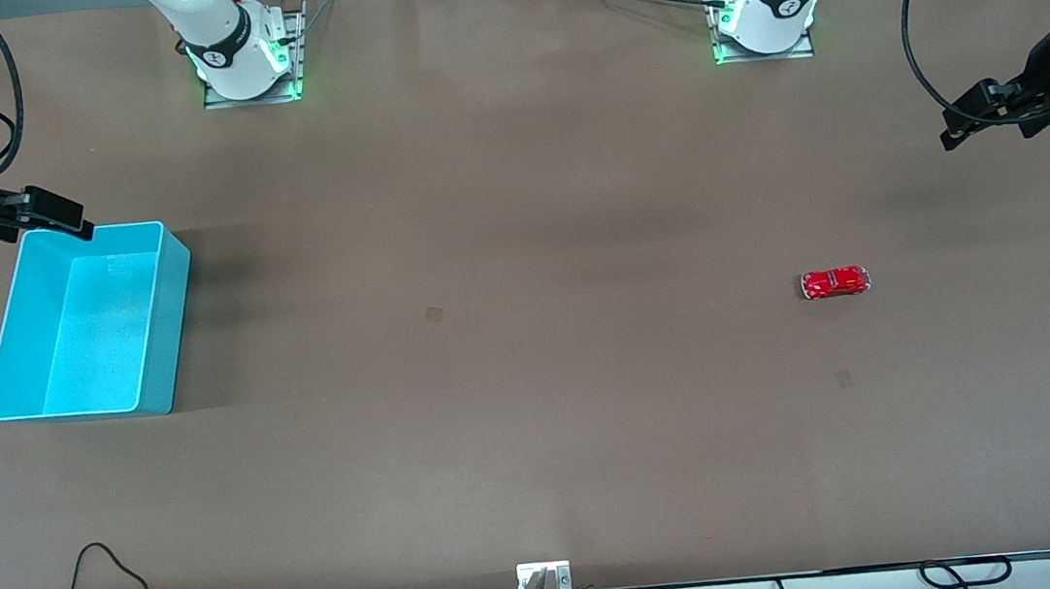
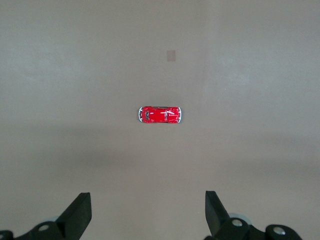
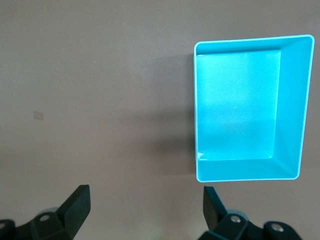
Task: Wind red beetle toy and store in blue box
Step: 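Move the left gripper toward the red car while the right gripper nears the box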
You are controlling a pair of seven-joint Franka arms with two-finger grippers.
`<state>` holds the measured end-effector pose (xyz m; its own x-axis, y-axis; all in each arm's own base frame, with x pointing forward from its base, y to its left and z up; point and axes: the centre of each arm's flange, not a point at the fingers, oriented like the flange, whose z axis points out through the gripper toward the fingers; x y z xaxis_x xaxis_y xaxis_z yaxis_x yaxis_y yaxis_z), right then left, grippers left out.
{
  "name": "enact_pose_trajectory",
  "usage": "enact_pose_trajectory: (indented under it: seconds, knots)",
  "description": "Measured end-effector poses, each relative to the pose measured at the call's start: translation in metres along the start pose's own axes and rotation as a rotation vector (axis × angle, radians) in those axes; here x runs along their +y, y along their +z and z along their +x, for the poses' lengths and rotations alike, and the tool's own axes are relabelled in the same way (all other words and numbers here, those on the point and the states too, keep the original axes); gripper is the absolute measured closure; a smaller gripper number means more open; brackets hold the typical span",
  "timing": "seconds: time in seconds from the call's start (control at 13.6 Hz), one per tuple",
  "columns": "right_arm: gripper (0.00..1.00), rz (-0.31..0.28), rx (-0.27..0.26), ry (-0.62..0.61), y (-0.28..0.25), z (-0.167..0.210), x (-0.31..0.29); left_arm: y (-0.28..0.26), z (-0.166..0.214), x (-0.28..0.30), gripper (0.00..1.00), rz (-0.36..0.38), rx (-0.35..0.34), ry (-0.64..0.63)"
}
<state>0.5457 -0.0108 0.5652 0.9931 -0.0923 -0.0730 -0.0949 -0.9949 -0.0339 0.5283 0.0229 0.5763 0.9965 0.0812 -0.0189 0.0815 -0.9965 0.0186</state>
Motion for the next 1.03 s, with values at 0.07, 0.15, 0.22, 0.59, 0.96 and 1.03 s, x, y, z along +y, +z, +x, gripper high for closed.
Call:
enact_pose_trajectory:
  seconds: [0.07, 0.15, 0.22, 0.59, 0.96, 1.03]
  knots:
    - [0.0, 0.0, 0.0, 0.0, 0.0, 0.0, 0.0, 0.0, 0.0, 0.0, 0.0, 0.0, -0.001, 0.0]
    - [0.0, 0.0, 0.0, 0.001, 0.0, 0.0, 0.0, 0.001, -0.001, 0.0, 0.0, 0.0, -0.003, 0.0]
    - [0.0, 0.0, 0.0, 0.001, 0.0, 0.0, 0.0, 0.002, -0.002, 0.0, 0.0, 0.0, -0.005, 0.0]
    - [0.0, 0.0, -0.004, 0.002, 0.002, 0.001, 0.001, 0.056, 0.002, 0.011, 0.0, 0.007, -0.135, 0.022]
    - [0.0, -0.004, -0.103, 0.002, 0.048, 0.016, 0.001, 0.17, 0.043, 0.021, 0.0, -0.009, -0.258, 0.185]
    - [0.0, -0.006, -0.139, 0.002, 0.062, 0.02, 0.001, 0.187, 0.05, 0.021, 0.0, -0.018, -0.255, 0.245]
